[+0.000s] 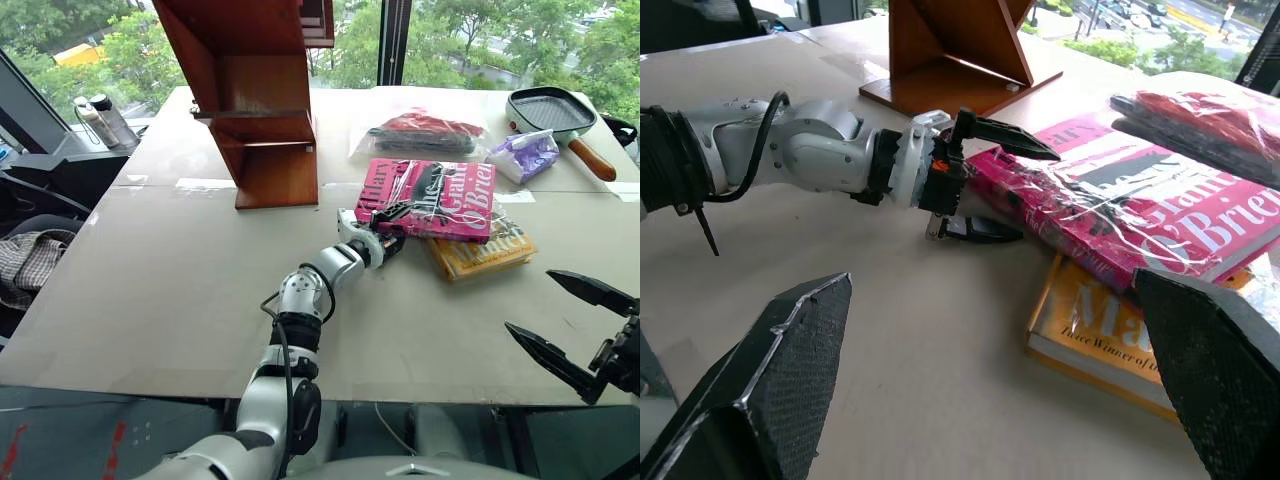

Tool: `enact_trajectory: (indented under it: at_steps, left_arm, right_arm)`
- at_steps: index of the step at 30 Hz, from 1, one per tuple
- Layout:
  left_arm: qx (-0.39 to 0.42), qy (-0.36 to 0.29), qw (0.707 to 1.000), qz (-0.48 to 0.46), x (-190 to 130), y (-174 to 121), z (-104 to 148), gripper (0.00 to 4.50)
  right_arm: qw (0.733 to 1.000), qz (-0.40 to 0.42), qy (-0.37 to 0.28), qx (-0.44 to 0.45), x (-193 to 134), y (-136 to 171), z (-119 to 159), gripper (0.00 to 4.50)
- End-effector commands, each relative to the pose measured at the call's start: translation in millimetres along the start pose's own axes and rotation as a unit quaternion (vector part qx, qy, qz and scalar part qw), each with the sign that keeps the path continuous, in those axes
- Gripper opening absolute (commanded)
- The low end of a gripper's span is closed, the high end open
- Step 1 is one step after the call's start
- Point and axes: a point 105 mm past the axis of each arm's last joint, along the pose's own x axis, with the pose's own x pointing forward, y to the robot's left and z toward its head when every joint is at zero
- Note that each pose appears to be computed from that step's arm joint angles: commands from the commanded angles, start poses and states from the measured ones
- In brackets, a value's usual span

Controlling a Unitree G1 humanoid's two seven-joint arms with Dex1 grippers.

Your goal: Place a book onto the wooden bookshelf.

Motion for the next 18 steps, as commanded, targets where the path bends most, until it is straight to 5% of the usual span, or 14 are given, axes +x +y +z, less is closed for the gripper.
enact_trajectory:
  at_steps: [1,8,18]
  left_arm:
    - [-0.039,-0.012,0.999,-0.018,22.4,-1.9,-20.2,4.50]
    - [-0.056,-0.038,0.998,-0.005,38.4,10.4,-24.7,4.50]
    - [-0.030,-0.073,0.996,-0.040,26.5,0.3,4.0,0.24]
  right_arm:
    - [1.000,-0.012,-0.009,-0.026,-0.6,3.2,7.1,4.44]
    - [0.999,-0.024,-0.006,-0.032,0.4,4.8,5.4,4.44]
    - [0.999,-0.019,-0.024,-0.032,6.7,3.2,7.6,4.50]
